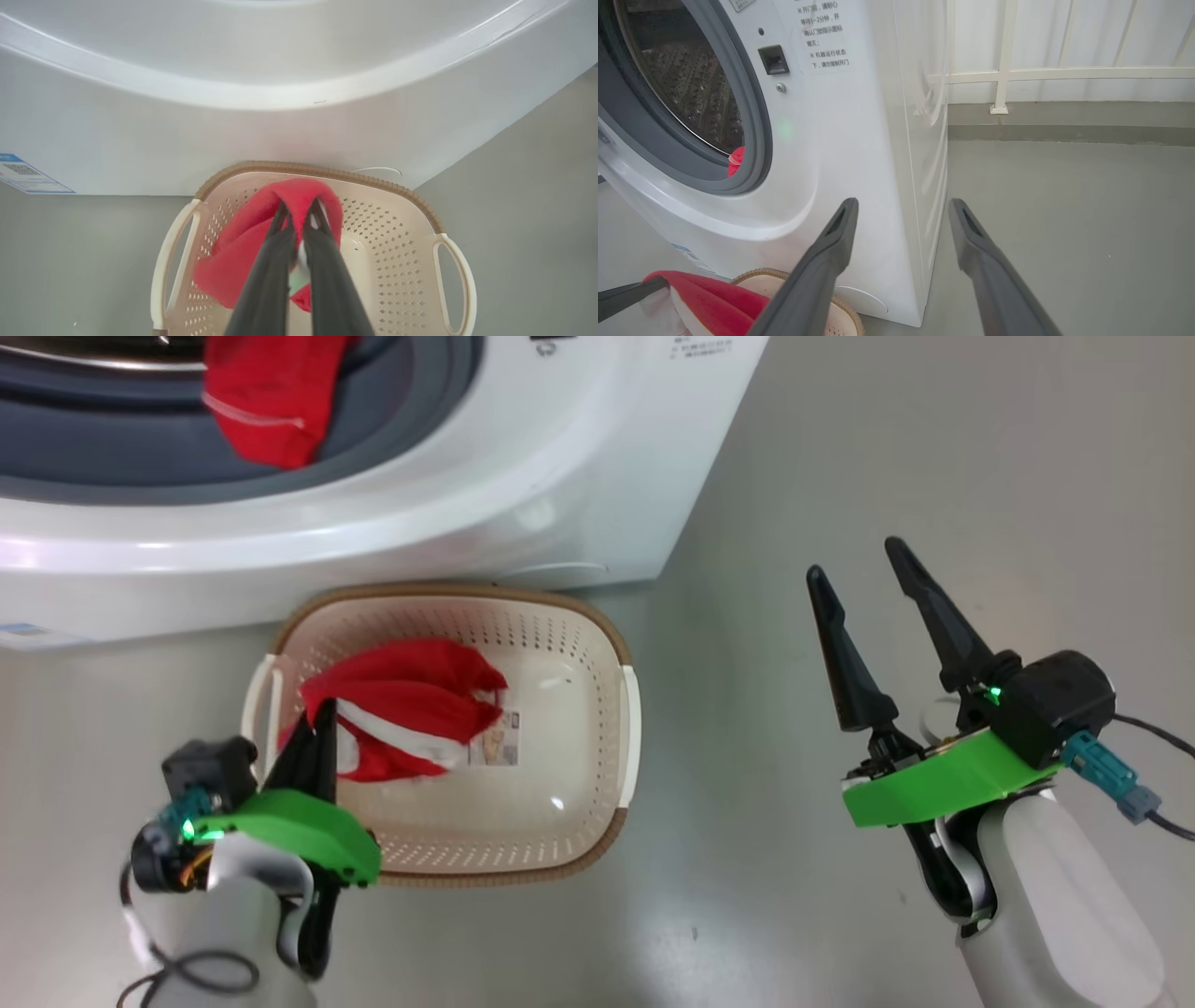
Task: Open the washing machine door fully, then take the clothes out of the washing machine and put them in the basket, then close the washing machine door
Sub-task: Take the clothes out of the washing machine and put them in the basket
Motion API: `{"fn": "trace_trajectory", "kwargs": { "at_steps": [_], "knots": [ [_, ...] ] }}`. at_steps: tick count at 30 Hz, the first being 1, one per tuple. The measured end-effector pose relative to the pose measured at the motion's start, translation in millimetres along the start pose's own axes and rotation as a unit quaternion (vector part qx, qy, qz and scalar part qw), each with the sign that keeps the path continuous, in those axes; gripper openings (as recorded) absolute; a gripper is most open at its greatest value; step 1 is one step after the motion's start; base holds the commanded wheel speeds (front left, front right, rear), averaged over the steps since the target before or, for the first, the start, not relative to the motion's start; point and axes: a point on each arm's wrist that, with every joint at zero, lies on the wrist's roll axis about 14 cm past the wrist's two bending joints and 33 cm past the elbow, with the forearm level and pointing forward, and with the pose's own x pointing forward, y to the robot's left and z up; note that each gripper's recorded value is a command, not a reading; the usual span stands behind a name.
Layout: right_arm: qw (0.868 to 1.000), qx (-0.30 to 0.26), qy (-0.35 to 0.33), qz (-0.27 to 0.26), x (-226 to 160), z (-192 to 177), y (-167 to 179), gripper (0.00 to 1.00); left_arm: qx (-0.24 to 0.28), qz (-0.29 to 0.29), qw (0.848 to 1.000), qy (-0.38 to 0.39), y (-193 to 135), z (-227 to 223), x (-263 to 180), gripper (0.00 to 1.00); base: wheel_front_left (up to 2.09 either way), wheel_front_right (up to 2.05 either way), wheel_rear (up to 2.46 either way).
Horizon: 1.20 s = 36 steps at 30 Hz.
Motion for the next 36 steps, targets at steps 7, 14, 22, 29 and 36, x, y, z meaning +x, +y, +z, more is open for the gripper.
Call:
{"fn": "trace_trajectory", "kwargs": {
  "at_steps": [7,14,22,29,36],
  "knots": [
    [1.0,-0.001,0.021,-0.015,2.8,-19.3,-14.0,1.0,-0.049,-0.004,0.994,0.094,-11.6,-44.4,25.9,0.0,0.0,0.0,0.0],
    [0.999,-0.003,0.031,-0.022,9.2,-31.8,-23.1,1.0,-0.059,-0.018,0.984,0.167,-24.6,-82.8,36.1,0.0,0.0,0.0,0.0],
    [0.998,-0.005,0.044,-0.034,7.7,-44.0,-33.8,1.0,-0.06,-0.024,0.978,0.2,-29.1,-104.4,43.8,0.06,0.0,0.0,0.0],
    [0.999,-0.006,0.038,-0.033,10.6,-39.0,-34.3,1.0,-0.049,-0.031,0.979,0.195,-31.6,-103.9,43.0,1.0,0.0,0.0,0.0],
    [1.0,-0.007,0.02,-0.023,10.2,-20.5,-24.6,1.0,-0.049,-0.029,0.988,0.145,-27.2,-70.3,39.0,1.0,0.0,0.0,0.0]
  ]
}}
